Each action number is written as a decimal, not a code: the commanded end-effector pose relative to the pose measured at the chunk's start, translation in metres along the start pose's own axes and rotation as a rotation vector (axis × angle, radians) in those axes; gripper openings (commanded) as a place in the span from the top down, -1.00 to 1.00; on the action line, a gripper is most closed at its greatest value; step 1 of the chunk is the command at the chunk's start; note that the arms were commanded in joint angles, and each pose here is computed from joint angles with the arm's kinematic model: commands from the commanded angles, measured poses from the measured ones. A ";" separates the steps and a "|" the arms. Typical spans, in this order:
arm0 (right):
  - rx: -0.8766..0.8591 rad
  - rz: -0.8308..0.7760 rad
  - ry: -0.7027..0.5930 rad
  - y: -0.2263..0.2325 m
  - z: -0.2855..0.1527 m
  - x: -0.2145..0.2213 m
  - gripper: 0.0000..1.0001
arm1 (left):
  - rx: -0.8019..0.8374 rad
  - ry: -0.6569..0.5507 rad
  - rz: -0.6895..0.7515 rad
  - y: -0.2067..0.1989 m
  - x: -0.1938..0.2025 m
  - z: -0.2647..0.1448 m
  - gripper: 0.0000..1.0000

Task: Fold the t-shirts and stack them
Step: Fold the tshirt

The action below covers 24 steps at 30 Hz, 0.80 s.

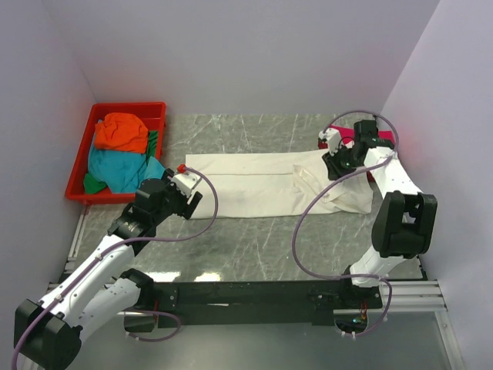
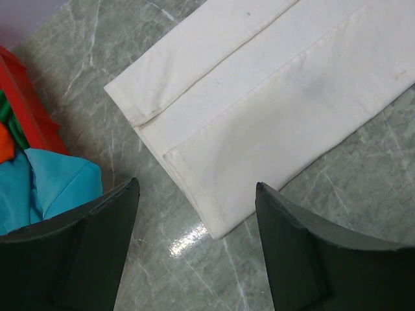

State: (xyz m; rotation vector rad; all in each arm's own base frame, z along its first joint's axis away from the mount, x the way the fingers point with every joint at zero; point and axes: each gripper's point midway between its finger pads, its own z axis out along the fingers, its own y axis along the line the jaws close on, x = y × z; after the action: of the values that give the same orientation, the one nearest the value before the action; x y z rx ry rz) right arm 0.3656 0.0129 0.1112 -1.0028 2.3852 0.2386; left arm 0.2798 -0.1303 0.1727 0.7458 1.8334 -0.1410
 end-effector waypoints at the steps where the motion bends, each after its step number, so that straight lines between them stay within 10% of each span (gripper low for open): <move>1: -0.075 0.063 -0.027 0.009 0.008 -0.012 0.21 | 0.004 -0.066 -0.005 0.001 -0.021 -0.002 -0.55; 24: -0.152 0.067 0.176 0.022 0.043 0.041 0.13 | 0.011 -0.062 -0.005 0.000 -0.020 -0.001 -0.56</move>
State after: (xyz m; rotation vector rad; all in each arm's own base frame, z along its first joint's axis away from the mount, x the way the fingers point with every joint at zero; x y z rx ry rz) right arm 0.3487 0.0146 0.0634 -1.0245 2.5713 0.3549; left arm 0.2793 -0.1315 0.1727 0.7508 1.8315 -0.1483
